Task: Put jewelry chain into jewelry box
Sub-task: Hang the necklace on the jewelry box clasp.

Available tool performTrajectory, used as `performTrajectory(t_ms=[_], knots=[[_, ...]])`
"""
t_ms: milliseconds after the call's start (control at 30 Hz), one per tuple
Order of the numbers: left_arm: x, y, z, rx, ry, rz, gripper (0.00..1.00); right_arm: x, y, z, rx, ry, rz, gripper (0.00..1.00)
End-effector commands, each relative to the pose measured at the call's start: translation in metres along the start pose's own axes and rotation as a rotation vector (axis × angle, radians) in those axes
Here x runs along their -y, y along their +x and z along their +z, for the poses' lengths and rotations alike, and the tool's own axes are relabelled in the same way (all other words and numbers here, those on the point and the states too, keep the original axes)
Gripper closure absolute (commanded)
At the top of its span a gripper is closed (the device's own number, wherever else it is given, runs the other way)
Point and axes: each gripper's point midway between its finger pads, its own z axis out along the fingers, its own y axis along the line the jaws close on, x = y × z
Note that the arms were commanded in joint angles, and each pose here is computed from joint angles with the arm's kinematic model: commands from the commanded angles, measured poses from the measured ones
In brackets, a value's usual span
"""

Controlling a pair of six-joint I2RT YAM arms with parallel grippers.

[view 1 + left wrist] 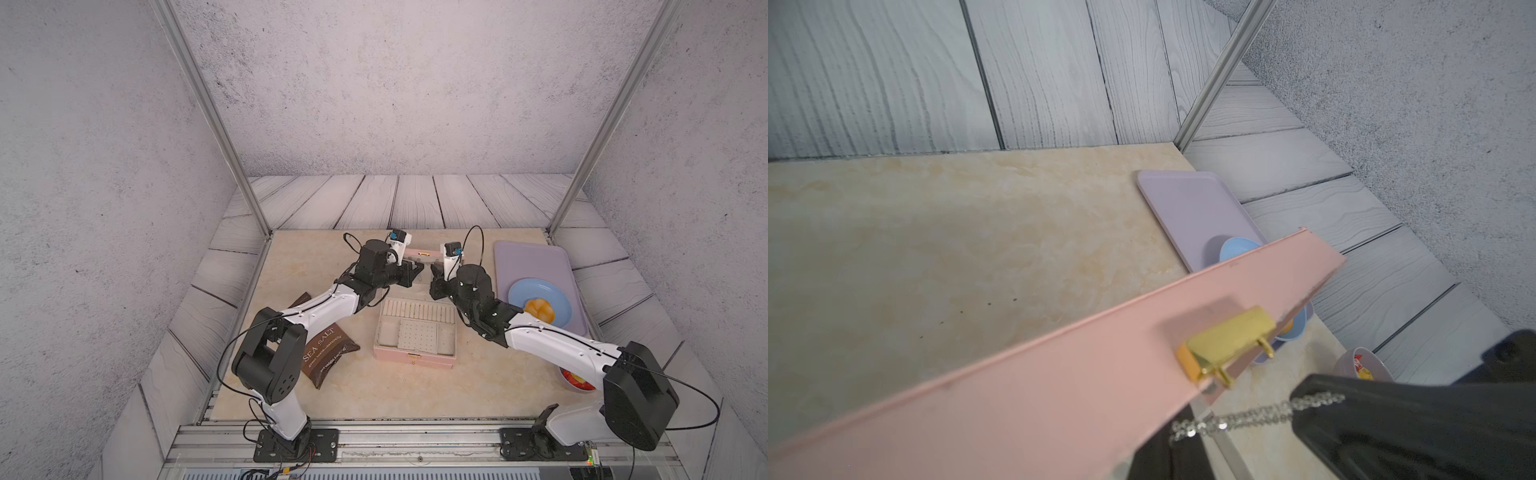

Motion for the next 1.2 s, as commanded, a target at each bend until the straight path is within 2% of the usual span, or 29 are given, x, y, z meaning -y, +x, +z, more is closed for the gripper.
performTrajectory(t_ms=[0, 400, 767, 1167], knots=[[0.003, -0.007, 0.004, -0.001, 0.029, -0.024, 1.00, 0.004, 0.000, 0.006, 0.000, 0.008, 0.036, 1.00], [-0.002, -0.011, 0.007, 0.015, 0.005, -0.050, 1.00, 0.006, 0.005, 0.013, -0.015, -0.007, 0.080, 1.00], [0.009, -0.019, -0.006, 0.045, 0.028, -0.036, 1.00, -0.001, 0.000, 0.006, 0.003, -0.060, 0.092, 1.00], [0.006, -0.024, -0.009, 0.070, 0.003, -0.037, 1.00, 0.003, 0.001, 0.005, 0.010, -0.039, 0.098, 1.00]])
